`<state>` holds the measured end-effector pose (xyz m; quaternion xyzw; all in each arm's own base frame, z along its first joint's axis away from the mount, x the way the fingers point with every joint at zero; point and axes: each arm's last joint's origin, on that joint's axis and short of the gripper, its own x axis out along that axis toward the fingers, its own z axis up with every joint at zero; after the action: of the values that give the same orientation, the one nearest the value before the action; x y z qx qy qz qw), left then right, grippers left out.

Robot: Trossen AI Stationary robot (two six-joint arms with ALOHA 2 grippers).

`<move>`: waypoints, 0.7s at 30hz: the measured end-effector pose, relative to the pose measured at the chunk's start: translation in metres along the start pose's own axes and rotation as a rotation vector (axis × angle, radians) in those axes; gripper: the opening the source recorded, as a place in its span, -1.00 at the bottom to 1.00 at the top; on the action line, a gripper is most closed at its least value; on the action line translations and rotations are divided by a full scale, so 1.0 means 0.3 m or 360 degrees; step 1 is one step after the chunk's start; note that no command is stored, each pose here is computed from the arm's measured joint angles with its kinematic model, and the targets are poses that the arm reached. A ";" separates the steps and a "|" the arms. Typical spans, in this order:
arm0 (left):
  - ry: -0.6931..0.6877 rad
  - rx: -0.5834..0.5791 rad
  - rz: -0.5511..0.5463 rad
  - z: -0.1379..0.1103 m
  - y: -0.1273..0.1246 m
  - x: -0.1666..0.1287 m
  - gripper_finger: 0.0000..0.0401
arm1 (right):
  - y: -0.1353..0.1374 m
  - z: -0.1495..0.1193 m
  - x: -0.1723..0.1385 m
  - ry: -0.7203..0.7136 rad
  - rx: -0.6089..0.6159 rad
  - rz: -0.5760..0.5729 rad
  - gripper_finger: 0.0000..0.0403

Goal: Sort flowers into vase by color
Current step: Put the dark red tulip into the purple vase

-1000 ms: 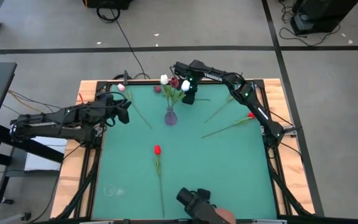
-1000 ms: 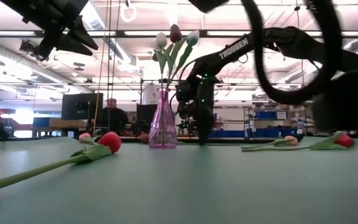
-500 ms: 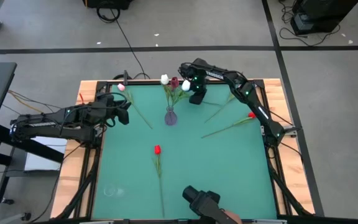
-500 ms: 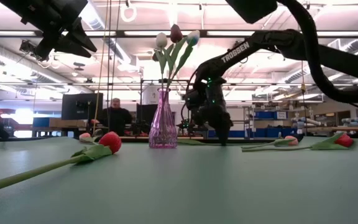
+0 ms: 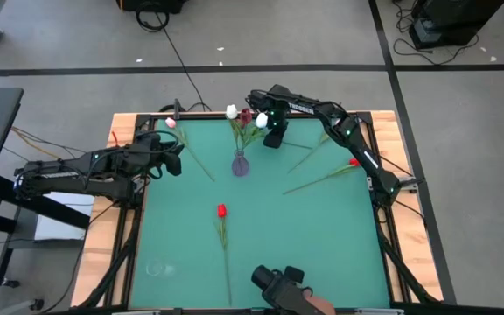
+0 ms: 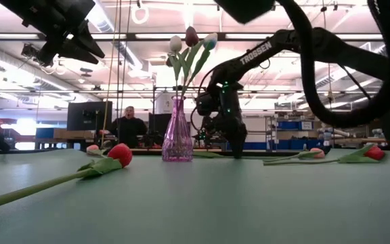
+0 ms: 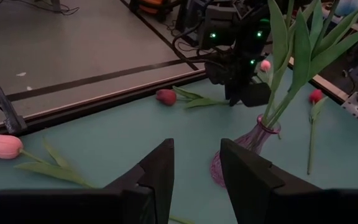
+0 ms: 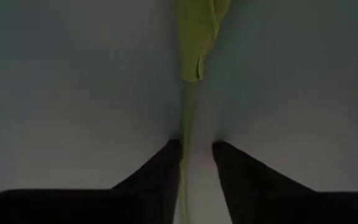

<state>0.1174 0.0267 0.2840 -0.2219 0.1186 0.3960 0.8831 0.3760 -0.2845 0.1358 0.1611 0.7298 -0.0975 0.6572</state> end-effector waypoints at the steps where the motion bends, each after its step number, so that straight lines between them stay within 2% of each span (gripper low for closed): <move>1: 0.0000 0.0006 0.0000 0.000 0.000 0.000 -0.33 | -0.001 0.000 0.005 0.0000 -0.0008 -0.0001 -0.50; 6: 0.0001 0.0034 0.0000 0.000 0.000 0.000 -0.33 | -0.002 -0.003 0.030 0.0014 -0.0060 -0.0008 -0.91; 11: 0.0001 0.0003 -0.0002 0.000 0.000 0.000 -0.33 | -0.006 -0.004 0.022 0.0012 0.0029 -0.0012 -0.97; 15: -0.0001 -0.0035 -0.0004 0.001 0.001 -0.001 -0.33 | -0.036 -0.016 -0.044 -0.0102 0.0183 0.0089 -0.98; 17: -0.0006 -0.0039 -0.0007 0.002 0.002 -0.004 -0.33 | -0.057 -0.021 -0.100 -0.0241 0.0263 0.0113 -0.99; 21: -0.0011 -0.0039 -0.0012 0.003 0.004 -0.007 -0.33 | -0.077 -0.096 -0.287 -0.0454 0.0384 0.0200 -0.99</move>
<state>0.1152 0.0266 0.2853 -0.2318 0.1098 0.3949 0.8822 0.3482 -0.3050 0.2229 0.2684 0.6010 -0.1647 0.7346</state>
